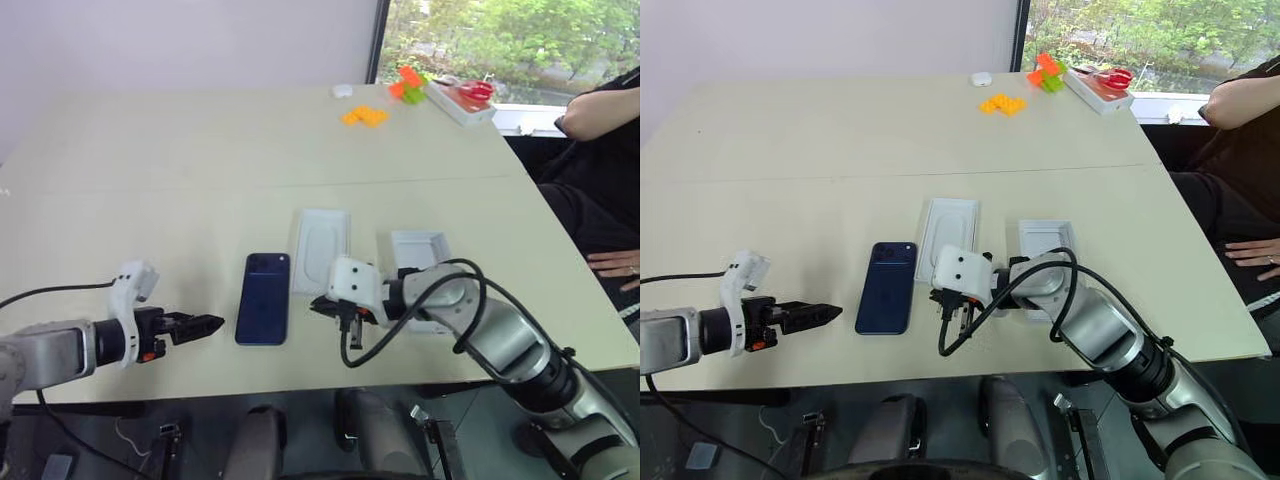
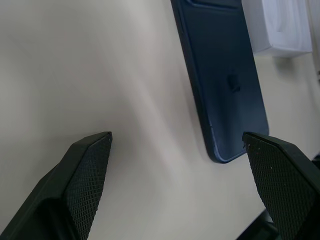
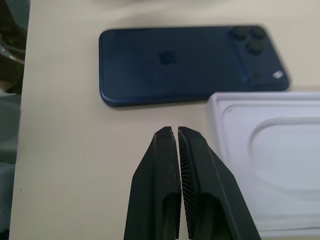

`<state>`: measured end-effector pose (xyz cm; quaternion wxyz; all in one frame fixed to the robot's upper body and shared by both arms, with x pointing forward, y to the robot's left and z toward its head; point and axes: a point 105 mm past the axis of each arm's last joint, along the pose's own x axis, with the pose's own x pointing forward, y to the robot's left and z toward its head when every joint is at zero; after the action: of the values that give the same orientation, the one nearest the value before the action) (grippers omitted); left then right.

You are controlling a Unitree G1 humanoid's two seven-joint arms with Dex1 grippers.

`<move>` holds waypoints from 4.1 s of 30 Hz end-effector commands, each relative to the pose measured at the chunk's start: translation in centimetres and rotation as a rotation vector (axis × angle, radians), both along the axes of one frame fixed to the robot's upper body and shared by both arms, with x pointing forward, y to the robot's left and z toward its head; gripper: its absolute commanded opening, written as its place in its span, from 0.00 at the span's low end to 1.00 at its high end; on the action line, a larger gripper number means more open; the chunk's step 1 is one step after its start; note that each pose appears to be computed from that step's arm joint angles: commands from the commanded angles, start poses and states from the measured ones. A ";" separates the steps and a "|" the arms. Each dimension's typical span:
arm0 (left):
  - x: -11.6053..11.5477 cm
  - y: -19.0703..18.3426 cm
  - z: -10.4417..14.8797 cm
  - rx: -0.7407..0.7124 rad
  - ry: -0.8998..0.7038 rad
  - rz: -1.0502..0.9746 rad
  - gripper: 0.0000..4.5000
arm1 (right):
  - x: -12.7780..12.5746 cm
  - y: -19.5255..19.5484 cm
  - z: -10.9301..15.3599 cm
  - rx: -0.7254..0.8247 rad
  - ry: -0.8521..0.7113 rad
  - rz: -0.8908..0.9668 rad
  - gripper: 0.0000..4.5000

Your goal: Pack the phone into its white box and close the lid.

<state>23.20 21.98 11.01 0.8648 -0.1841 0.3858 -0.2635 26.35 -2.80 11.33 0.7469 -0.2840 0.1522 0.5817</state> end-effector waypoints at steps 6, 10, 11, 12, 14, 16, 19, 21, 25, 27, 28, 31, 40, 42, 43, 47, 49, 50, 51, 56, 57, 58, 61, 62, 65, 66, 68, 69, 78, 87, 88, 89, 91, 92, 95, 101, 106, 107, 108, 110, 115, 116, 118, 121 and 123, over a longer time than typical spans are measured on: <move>0.6 -2.0 -0.2 -0.080 0.041 0.000 0.98 | 1.3 2.0 -0.6 -0.034 -0.007 -0.027 0.04; 0.8 -2.8 -0.8 -0.107 0.068 0.010 0.98 | 2.7 3.0 -1.0 -0.046 -0.019 -0.081 0.04; 0.8 -3.0 -0.8 -0.112 0.071 0.013 0.98 | 2.9 3.1 -1.0 -0.049 -0.022 -0.091 0.04; 0.8 -3.3 -0.9 -0.122 0.078 0.012 0.98 | 3.3 3.3 -1.2 -0.054 -0.029 -0.104 0.04; 0.8 -3.7 -1.1 -0.134 0.088 0.010 0.98 | 3.7 3.7 -1.3 -0.060 -0.035 -0.109 0.04; 0.8 -4.0 -1.1 -0.145 0.093 0.011 0.98 | 3.7 3.8 -1.4 -0.061 -0.038 -0.106 0.04; 0.8 -4.5 -1.0 -0.173 0.097 0.010 0.98 | 3.6 4.0 -1.4 -0.056 -0.031 -0.098 0.04; 0.8 -5.0 -1.0 -0.185 0.102 0.002 0.98 | 3.3 4.2 -1.4 -0.051 -0.026 -0.082 0.04; 0.7 -5.8 -0.9 -0.213 0.108 -0.016 0.98 | 3.1 4.7 -1.3 -0.034 -0.017 -0.064 0.04; 0.7 -6.2 -0.9 -0.217 0.107 -0.021 0.98 | 3.1 4.8 -1.4 -0.034 -0.018 -0.064 0.04; 0.7 -6.4 -1.0 -0.219 0.106 -0.024 0.98 | 3.2 4.9 -1.4 -0.034 -0.018 -0.064 0.04; 0.6 -7.0 -0.8 -0.247 0.103 -0.033 0.98 | 3.3 5.1 -1.4 -0.033 -0.017 -0.061 0.04; 1.1 -8.0 -0.2 -0.320 0.093 -0.018 0.98 | 3.4 5.4 -1.5 -0.029 -0.009 -0.058 0.04; 1.1 -8.1 -0.3 -0.322 0.095 -0.015 0.98 | 3.4 5.4 -1.5 -0.030 -0.009 -0.058 0.04; 1.1 -8.1 -0.3 -0.321 0.096 -0.012 0.98 | 3.4 5.4 -1.5 -0.031 -0.009 -0.059 0.04; 1.2 -7.5 -0.7 -0.304 0.097 0.024 0.98 | 3.3 5.1 -1.6 -0.034 -0.005 -0.065 0.04; 1.4 -6.8 -0.7 -0.306 0.095 0.060 0.98 | 3.3 5.0 -1.5 -0.035 -0.008 -0.064 0.04; 1.5 -6.6 -0.7 -0.307 0.093 0.070 0.98 | 3.3 5.0 -1.4 -0.035 -0.009 -0.064 0.04; 1.5 -6.4 -0.6 -0.317 0.088 0.087 0.98 | 3.3 4.9 -1.4 -0.036 -0.013 -0.063 0.04; 1.5 -5.9 -0.4 -0.333 0.083 0.121 0.58 | 3.5 4.8 -1.0 -0.033 -0.027 -0.065 0.04; 1.4 -5.9 -0.3 -0.336 0.080 0.125 0.46 | 3.5 4.7 -0.8 -0.031 -0.030 -0.068 0.04; 1.4 -5.8 -0.3 -0.333 0.078 0.130 0.35 | 3.6 4.6 -0.7 -0.029 -0.034 -0.071 0.04; 1.3 -5.6 -0.5 -0.323 0.082 0.141 0.12 | 3.7 4.5 -0.5 -0.027 -0.039 -0.076 0.04; 1.3 -5.6 -0.4 -0.337 0.080 0.151 0.12 | 3.7 4.4 -0.5 -0.028 -0.043 -0.077 0.04; 1.4 -5.4 -0.2 -0.363 0.075 0.168 0.12 | 3.7 4.2 -0.4 -0.029 -0.049 -0.079 0.04; 1.4 -5.4 -0.2 -0.365 0.075 0.171 0.12 | 3.7 4.2 -0.3 -0.029 -0.049 -0.079 0.04; 1.4 -5.4 -0.2 -0.373 0.074 0.174 0.12 | 3.8 4.2 -0.2 -0.028 -0.056 -0.081 0.04; 1.4 -5.4 -0.1 -0.377 0.074 0.174 0.12 | 3.8 4.1 0.0 -0.027 -0.060 -0.082 0.04; 1.2 -4.5 2.5 -0.485 -0.051 0.170 0.12 | 3.6 2.6 3.4 0.011 -0.130 -0.075 0.04; 1.5 -3.2 3.5 -0.525 -0.106 0.207 0.12 | 5.2 -0.3 6.1 0.074 -0.163 -0.158 0.04; 1.5 -3.3 3.5 -0.526 -0.105 0.207 0.12 | 5.7 -0.5 6.0 0.070 -0.171 -0.177 0.04; 1.5 -3.4 3.4 -0.524 -0.100 0.200 0.12 | 6.4 -0.7 5.8 0.067 -0.173 -0.202 0.04; 1.4 -3.8 3.2 -0.512 -0.082 0.187 0.12 | 7.1 -0.8 5.6 0.068 -0.170 -0.232 0.04; 1.4 -4.0 2.9 -0.503 -0.068 0.183 0.12 | 7.3 -0.8 5.6 0.069 -0.172 -0.239 0.04; 1.3 -4.1 2.6 -0.503 -0.054 0.184 0.12 | 7.5 -0.7 5.6 0.072 -0.177 -0.242 0.04; 1.1 -3.7 2.7 -0.521 -0.072 0.208 0.01 | 7.3 -0.7 5.4 0.066 -0.176 -0.241 0.04; 0.9 -3.4 2.6 -0.522 -0.072 0.228 0.01 | 7.4 -1.2 4.8 0.020 -0.196 -0.242 0.04; 0.9 -3.3 2.6 -0.532 -0.078 0.241 0.01 | 7.4 -1.4 4.6 0.012 -0.195 -0.244 0.04; 1.0 -3.0 2.8 -0.548 -0.094 0.264 0.01 | 7.6 -1.5 4.4 0.000 -0.197 -0.246 0.04; 1.4 -2.3 3.5 -0.590 -0.143 0.307 0.01 | 7.9 -1.8 4.1 -0.019 -0.204 -0.252 0.04; 2.0 -1.9 4.8 -0.617 -0.210 0.343 0.01 | 8.3 -2.0 3.0 -0.061 -0.214 -0.240 0.04; 2.2 -2.0 5.1 -0.620 -0.222 0.342 0.01 | 8.3 -1.9 2.7 -0.066 -0.205 -0.232 0.04; 2.6 -2.5 5.8 -0.623 -0.242 0.332 0.01 | 7.9 -1.7 1.7 -0.080 -0.174 -0.200 0.04; 3.0 -3.0 6.3 -0.620 -0.252 0.327 0.01 | 7.2 -1.6 0.8 -0.103 -0.154 -0.155 0.04; 3.3 -3.3 6.7 -0.620 -0.263 0.327 0.01 | 6.5 -1.5 0.4 -0.110 -0.139 -0.126 0.04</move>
<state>26.67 19.33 16.07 0.8392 -0.4676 0.1610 -0.2263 33.47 -4.64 11.28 0.7834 -0.3457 0.1635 0.4899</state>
